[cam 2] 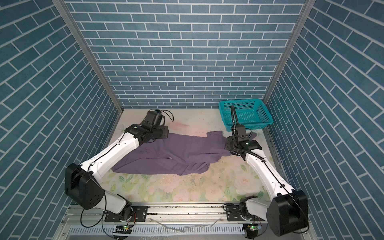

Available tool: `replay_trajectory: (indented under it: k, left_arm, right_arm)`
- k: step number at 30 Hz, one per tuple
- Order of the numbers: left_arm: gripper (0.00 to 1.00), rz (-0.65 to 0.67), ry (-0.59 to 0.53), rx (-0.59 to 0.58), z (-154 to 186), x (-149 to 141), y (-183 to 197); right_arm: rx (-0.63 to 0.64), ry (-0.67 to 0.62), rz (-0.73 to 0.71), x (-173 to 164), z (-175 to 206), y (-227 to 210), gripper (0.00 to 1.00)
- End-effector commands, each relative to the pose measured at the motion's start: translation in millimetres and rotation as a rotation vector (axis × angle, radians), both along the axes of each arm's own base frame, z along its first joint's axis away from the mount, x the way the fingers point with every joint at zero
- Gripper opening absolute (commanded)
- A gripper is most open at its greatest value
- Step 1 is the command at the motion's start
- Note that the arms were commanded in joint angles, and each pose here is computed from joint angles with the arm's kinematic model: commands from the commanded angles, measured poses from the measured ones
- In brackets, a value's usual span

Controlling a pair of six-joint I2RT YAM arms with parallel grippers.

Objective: Fold and stack the trousers
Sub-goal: Flatten out the trousers at the center of the table.

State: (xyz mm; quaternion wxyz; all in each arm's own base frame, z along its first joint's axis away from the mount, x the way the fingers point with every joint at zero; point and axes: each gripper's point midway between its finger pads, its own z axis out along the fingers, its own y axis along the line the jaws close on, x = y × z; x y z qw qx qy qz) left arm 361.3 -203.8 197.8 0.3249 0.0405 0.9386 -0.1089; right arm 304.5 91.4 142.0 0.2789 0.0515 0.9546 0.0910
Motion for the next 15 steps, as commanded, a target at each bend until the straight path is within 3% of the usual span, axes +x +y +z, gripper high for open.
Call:
replay_trajectory:
  k: [1, 5, 10, 12, 15]
  left_arm:
    - [0.57, -0.206, 0.012, 0.018, -16, -36, -57]
    - [0.65, -0.329, 0.055, 0.032, -41, -66, -106]
    - [0.68, -0.427, 0.105, 0.037, -68, -93, -153]
    - [0.69, -0.459, 0.109, 0.053, -74, -101, -167]
    - [0.72, -0.512, 0.116, 0.064, -82, -110, -190]
  right_arm:
    - [0.128, 0.112, 0.031, -20, -36, 21, 0.61]
    - [0.137, 0.087, 0.047, -7, -47, 27, 0.73]
    - [0.156, 0.088, 0.077, 16, -66, 39, 0.66]
    - [0.154, 0.076, 0.074, 27, -68, 41, 0.51]
    - [0.143, 0.046, 0.059, 43, -59, 41, 0.12]
